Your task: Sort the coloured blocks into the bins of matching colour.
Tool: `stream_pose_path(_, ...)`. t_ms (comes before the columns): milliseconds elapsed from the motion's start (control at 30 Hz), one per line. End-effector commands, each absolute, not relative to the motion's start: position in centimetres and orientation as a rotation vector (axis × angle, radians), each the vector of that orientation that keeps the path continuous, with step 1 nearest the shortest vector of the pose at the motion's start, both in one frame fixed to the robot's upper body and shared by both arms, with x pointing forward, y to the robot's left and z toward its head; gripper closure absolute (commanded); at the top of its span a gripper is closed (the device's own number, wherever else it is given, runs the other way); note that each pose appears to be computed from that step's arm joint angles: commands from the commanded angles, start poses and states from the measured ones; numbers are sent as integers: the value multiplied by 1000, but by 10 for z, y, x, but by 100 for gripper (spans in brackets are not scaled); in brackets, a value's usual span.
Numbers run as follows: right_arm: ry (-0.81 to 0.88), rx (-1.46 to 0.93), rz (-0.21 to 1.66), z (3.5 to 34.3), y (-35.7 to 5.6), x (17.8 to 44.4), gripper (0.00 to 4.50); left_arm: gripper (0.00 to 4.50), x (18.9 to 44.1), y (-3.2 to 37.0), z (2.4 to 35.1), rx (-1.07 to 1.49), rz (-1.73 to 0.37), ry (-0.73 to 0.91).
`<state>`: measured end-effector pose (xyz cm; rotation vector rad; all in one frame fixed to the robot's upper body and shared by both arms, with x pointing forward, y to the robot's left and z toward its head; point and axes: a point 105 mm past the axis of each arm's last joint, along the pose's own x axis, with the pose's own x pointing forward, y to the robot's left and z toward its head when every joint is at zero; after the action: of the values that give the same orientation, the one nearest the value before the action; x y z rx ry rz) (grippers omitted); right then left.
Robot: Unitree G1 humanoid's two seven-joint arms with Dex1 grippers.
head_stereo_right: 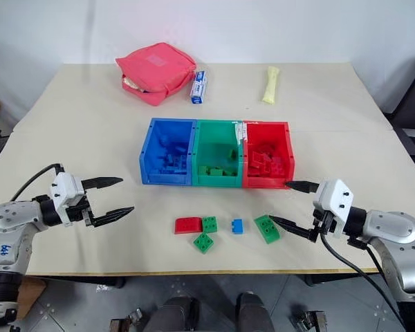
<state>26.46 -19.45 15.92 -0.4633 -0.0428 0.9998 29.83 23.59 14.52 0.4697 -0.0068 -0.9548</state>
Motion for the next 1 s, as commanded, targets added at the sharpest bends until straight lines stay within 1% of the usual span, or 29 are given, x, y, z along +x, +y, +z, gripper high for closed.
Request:
stream_pose_path(33,-82,-460,980,166,-193,261,0,11,296,230,151,478,-976,-58)
stream_pose_path(100,-85,-431,943,167,-195,261,0,11,295,221,149,451,-1012,-45)
stream_pose_path(167,-78,-412,903,168,-201,258,0,11,289,206,150,389,-1099,-47)
stream_pose_path(300,-42,-419,848,167,-215,245,0,11,279,175,149,346,-1248,-61)
stream_pose_path(367,7,-413,844,163,-222,237,0,11,276,161,151,323,-1300,-85)
stream_pose_path(467,155,-414,798,146,-245,213,0,11,259,126,142,384,-1507,-96)
stream_pose_path(533,224,-433,753,138,-257,205,0,11,252,115,137,417,-1591,-100)
stream_pose_path(600,227,-376,734,144,-248,208,0,11,252,114,135,419,-1602,-93)
stream_pose_path(700,256,-316,774,148,-220,215,0,11,254,117,132,445,-1606,-84)
stream_pose_path(833,364,-315,835,131,-190,217,0,11,257,125,133,461,-1586,-79)
stream_pose_path(1000,470,-299,755,108,-178,231,0,11,259,134,135,489,-1554,-72)
